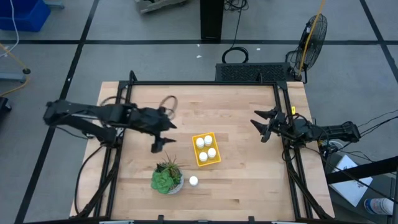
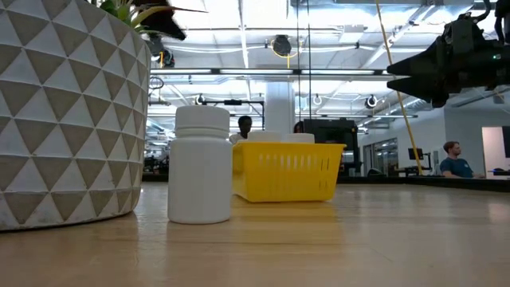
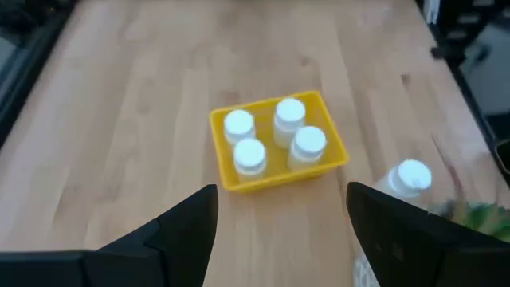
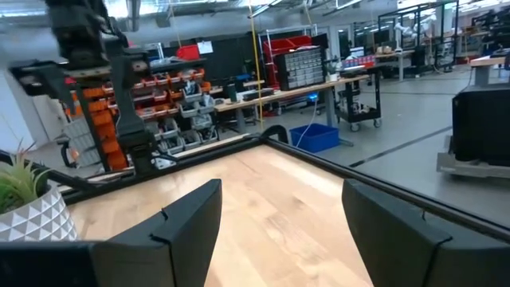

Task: Pick and place pill bottles into a basket
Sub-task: Put the white pill bottle into the yellow bin

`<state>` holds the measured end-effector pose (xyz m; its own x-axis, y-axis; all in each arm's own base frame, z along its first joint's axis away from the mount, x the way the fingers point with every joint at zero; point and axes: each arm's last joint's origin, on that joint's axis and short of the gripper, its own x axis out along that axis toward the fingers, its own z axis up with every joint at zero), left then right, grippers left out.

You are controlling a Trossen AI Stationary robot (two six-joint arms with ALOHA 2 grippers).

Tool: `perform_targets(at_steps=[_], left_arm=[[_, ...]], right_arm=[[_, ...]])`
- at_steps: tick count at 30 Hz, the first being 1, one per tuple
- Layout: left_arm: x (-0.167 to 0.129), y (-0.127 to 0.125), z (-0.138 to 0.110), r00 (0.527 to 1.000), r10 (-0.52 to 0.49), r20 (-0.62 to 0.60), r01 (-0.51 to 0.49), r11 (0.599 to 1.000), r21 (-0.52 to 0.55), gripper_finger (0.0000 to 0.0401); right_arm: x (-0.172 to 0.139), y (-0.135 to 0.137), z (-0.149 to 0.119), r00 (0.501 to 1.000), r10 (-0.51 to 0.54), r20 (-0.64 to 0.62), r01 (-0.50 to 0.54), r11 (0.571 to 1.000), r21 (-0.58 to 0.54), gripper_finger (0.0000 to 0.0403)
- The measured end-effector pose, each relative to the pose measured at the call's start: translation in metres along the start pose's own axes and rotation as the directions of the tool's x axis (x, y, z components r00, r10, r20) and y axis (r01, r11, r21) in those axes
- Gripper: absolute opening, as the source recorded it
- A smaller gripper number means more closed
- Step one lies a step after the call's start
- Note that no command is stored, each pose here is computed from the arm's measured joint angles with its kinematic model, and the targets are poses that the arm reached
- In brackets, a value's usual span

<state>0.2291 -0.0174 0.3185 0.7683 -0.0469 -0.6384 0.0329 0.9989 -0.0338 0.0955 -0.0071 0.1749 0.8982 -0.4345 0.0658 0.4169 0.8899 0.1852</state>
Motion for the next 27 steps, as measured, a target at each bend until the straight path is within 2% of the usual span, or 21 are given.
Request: perform_targets(at_steps=[5,8,12,16,22,27], left_arm=[[0.015,-0.020,0.039,0.987,0.005,-0.162,0.009,0.997,0.081,0.0282],[0.019,-0.034,0.060,0.984,-0.025,-0.176,0.045,0.993,0.111,0.0282],[0.028,-0.056,0.075,0.973,-0.091,-0.212,0.123,0.982,0.144,0.0282],[0.039,-0.073,0.078,0.950,-0.110,-0.294,0.159,0.976,0.151,0.0282],[0.076,-0.086,0.067,0.896,-0.016,-0.445,0.103,0.980,0.171,0.0282],[0.097,-0.094,0.068,0.870,-0.070,-0.489,0.180,0.967,0.181,0.0282]], right_arm=[[0.000,0.000,0.000,1.000,0.002,0.001,-0.002,1.000,0.009,0.0251],[0.000,0.000,0.000,1.000,0.003,0.001,-0.003,1.000,0.013,0.0251],[0.000,0.000,0.000,1.000,0.004,0.000,-0.004,1.000,0.023,0.0251],[0.000,0.000,0.000,1.000,0.004,0.000,-0.004,1.000,0.023,0.0251],[0.000,0.000,0.000,1.000,0.004,0.001,-0.004,0.999,0.034,0.0251],[0.000,0.000,0.000,1.000,0.004,0.001,-0.004,0.998,0.067,0.0251]])
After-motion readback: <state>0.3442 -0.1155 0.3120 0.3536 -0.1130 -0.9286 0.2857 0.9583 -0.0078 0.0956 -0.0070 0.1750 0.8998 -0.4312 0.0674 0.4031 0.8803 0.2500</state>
